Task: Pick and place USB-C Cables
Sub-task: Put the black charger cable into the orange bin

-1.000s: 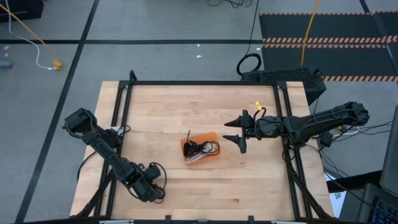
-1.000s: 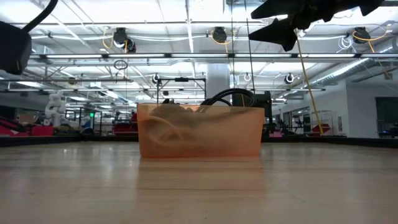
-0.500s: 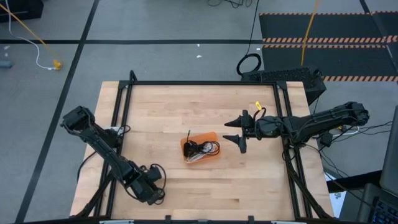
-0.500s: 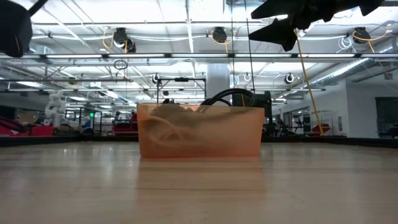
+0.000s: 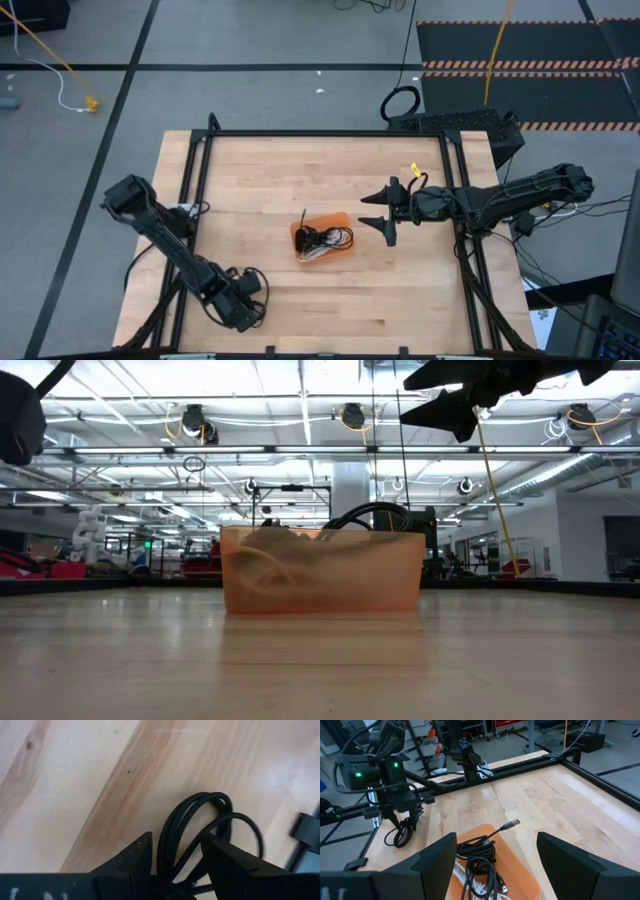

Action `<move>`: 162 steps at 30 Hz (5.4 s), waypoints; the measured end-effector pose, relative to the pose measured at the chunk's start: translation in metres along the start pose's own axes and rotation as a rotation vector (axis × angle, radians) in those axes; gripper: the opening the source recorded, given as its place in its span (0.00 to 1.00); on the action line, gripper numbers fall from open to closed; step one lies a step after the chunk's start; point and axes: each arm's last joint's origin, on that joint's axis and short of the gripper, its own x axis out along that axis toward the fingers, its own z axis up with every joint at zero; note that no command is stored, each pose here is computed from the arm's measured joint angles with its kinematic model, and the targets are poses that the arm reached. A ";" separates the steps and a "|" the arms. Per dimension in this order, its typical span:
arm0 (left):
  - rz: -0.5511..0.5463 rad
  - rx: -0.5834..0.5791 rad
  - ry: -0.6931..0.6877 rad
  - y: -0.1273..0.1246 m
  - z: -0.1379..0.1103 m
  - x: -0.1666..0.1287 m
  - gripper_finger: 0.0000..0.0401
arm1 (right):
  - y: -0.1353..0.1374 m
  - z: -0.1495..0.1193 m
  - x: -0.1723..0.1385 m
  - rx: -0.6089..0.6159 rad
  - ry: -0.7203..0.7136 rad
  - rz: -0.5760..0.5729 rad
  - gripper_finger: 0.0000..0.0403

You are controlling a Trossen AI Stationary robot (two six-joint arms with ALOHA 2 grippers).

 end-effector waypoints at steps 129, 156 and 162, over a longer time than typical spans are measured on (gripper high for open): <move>-0.163 0.004 -1.418 0.009 0.190 -0.106 0.05 | 0.013 0.026 -0.005 0.205 -0.208 0.282 0.67; -0.329 -0.015 -1.630 0.004 0.234 -0.139 0.05 | 0.014 0.027 -0.006 0.063 -0.275 0.174 0.67; -0.290 0.002 -1.602 -0.004 0.246 -0.145 0.05 | 0.014 0.030 -0.006 0.059 -0.312 0.163 0.67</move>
